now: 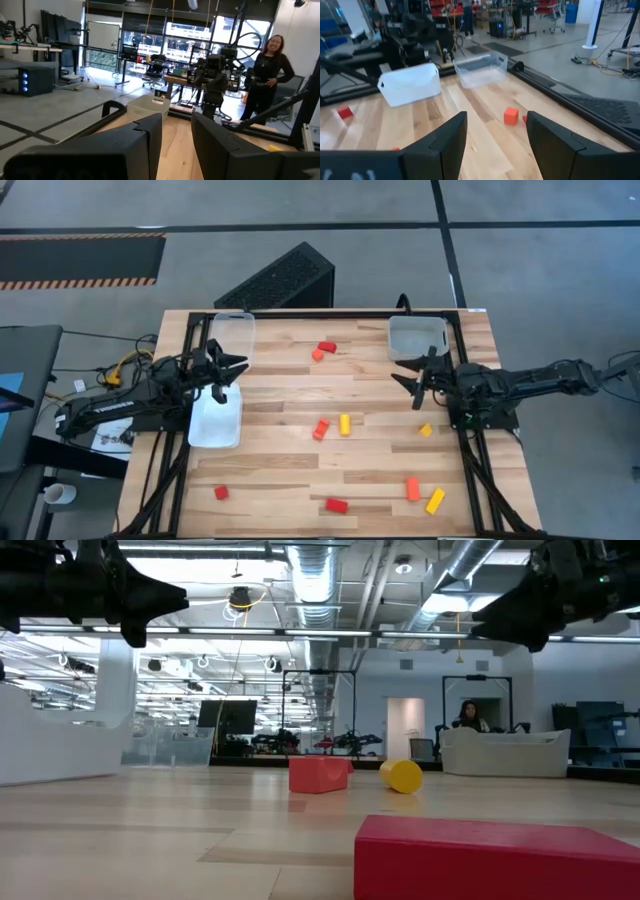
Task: Sort & place blocks by color
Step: Put the top right yellow block into the gray bin
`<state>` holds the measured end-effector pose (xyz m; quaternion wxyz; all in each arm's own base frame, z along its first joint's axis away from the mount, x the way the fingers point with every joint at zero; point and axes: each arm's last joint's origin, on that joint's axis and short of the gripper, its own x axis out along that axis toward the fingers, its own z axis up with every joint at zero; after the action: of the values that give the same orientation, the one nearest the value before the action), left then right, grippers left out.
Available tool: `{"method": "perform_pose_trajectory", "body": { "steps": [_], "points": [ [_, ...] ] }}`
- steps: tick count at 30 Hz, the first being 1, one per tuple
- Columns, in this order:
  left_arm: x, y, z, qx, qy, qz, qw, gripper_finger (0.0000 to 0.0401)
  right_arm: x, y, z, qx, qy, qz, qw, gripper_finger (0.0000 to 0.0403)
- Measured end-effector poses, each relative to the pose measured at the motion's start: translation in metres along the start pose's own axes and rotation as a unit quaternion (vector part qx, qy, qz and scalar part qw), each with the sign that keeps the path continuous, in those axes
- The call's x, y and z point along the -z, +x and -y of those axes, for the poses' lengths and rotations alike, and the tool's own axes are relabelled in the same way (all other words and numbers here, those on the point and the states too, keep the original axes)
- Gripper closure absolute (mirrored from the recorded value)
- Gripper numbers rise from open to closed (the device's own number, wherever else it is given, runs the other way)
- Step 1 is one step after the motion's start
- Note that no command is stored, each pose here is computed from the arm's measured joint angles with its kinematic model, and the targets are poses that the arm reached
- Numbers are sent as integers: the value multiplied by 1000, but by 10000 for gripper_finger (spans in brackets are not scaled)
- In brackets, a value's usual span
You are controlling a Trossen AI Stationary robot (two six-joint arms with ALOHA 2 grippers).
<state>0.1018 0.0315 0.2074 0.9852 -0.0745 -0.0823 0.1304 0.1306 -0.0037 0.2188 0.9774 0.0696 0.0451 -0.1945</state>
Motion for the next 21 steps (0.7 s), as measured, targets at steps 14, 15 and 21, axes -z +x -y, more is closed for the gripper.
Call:
{"method": "perform_pose_trajectory", "body": {
  "steps": [14,15,21],
  "points": [
    [-7,0,1,-5,4,35,999,308,8,27,-3,17,17,-76,997,175],
    [-7,0,1,-5,4,36,999,308,8,29,-5,11,15,-84,996,173],
    [-7,0,1,-4,-6,39,999,308,17,43,-16,1,25,-129,991,159]
  ]
}}
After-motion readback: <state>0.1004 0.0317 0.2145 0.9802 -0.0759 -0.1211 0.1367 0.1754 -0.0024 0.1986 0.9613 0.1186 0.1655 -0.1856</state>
